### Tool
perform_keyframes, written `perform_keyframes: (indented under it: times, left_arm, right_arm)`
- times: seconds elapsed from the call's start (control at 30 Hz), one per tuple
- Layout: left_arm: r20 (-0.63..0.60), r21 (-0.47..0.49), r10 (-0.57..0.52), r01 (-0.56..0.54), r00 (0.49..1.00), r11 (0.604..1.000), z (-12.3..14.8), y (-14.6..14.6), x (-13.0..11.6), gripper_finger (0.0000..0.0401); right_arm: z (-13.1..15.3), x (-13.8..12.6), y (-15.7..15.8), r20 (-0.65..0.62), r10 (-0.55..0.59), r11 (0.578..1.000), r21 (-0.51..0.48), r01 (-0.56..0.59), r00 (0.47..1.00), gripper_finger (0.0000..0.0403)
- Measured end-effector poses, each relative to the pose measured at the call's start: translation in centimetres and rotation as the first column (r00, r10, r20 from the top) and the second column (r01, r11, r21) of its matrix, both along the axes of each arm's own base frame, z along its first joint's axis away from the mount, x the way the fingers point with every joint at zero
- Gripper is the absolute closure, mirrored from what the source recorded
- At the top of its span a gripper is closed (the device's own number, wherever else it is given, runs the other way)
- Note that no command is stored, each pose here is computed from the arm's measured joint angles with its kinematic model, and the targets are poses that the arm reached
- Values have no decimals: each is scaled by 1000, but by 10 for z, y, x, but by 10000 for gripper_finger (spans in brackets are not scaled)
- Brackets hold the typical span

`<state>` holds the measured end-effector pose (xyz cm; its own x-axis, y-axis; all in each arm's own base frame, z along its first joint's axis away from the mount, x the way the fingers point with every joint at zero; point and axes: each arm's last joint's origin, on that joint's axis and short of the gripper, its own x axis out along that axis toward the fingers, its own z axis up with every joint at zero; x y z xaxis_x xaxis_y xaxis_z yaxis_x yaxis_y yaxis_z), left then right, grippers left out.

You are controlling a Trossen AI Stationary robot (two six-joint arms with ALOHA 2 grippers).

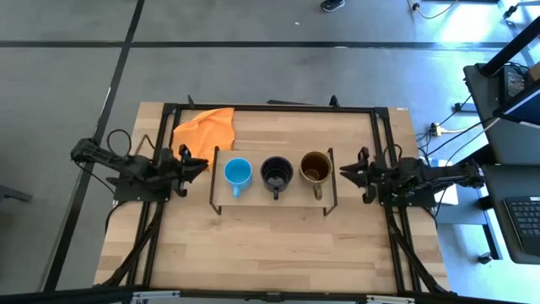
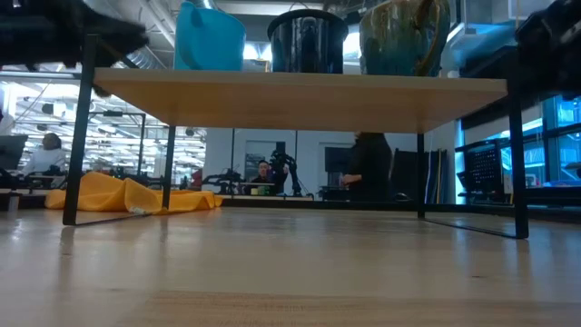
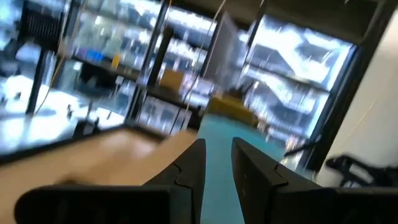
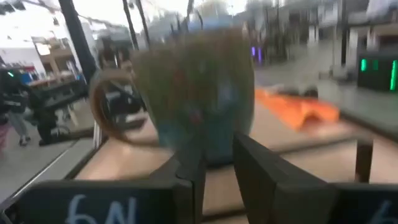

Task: Stack small to large cups/mugs on shelf
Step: Return to Home Position

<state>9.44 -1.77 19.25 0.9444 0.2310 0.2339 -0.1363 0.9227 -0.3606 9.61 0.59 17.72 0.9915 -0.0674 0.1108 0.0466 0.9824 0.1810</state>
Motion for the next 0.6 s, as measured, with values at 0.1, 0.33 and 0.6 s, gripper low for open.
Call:
perform_keyframes:
  times: [0.1, 0.33, 0.6]
  left_arm:
    - [-94, -55, 18, -23, 995, 998, -11, 0, 2, 329]
    - [-229, -88, 111, -134, 967, 987, -27, 3, 2, 329]
    - [-246, -19, 125, -133, 961, 991, -27, 3, 2, 329]
  right_arm:
    - [-7, 1, 0, -66, 1, 1000, 25, 1, 998, 322]
    - [-9, 3, 0, -107, -25, 988, -151, 8, 994, 322]
    - [-13, 6, 0, -157, -25, 988, -157, 0, 987, 322]
